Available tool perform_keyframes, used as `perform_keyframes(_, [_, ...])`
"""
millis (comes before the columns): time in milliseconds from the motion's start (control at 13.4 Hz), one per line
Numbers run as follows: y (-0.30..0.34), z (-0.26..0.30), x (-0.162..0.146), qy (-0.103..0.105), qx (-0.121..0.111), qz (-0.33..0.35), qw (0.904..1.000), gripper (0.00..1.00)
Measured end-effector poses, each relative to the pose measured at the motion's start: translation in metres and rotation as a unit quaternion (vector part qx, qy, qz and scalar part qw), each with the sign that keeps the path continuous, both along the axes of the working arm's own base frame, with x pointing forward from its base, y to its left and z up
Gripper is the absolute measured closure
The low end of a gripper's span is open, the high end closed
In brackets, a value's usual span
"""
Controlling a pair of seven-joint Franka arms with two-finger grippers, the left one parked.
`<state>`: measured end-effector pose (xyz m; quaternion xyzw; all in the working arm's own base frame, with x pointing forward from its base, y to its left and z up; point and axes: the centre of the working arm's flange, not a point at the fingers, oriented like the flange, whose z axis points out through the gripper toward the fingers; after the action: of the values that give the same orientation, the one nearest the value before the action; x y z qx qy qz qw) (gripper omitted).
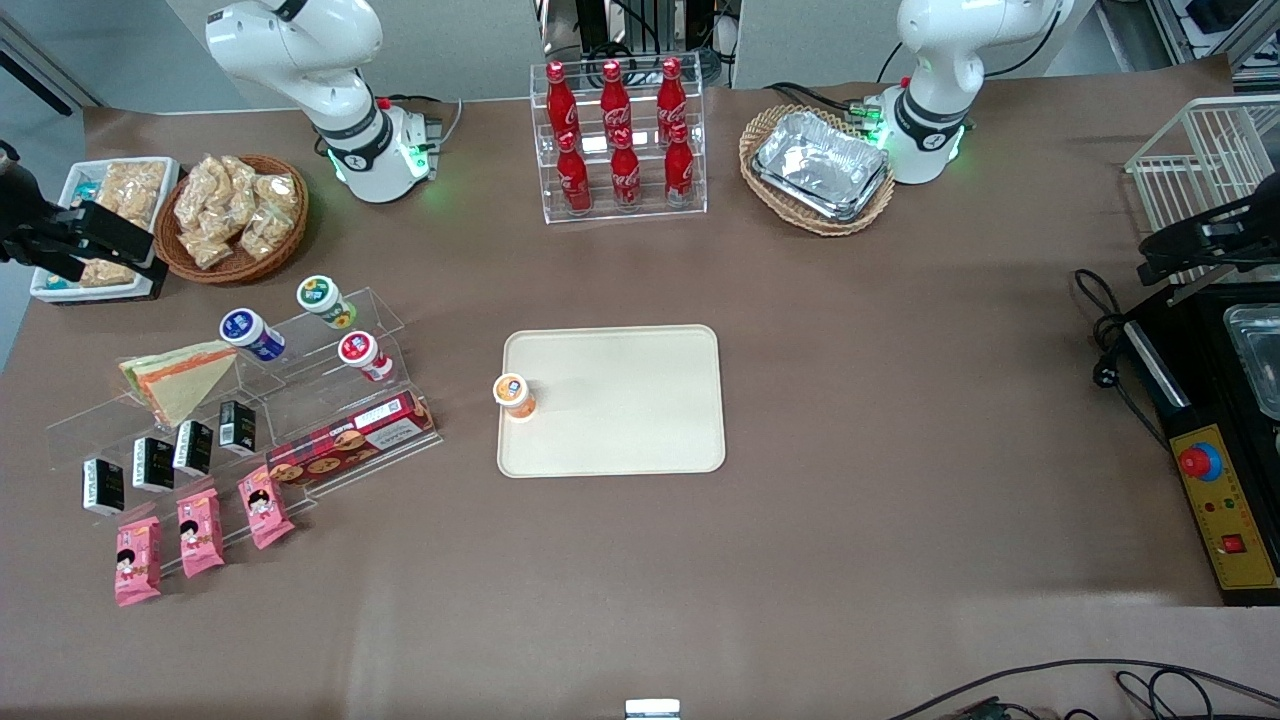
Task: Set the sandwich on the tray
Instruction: 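Move the right gripper over the packaged wedge sandwich beside the snack rack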
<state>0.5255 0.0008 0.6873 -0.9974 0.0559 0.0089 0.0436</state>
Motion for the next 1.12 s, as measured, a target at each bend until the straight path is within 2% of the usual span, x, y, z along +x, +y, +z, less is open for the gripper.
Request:
perform_keyframes(447, [-0.001,0.000,0.000,0.001,0.000,-0.001,1.0000,0.00])
perform_keyframes(671, [-0.011,-0.003,0.001,0.004,-0.022,-0.009,0.9997,0.00])
perform_keyframes(820, [-0.023,-0.007,0.000,0.012,-0.032,-0.020,0.9992,0.00])
perform_keyframes(1118, [-0.081,-0.022,-0.001,0.031,-0.033,-0.074,0.9963,0.00])
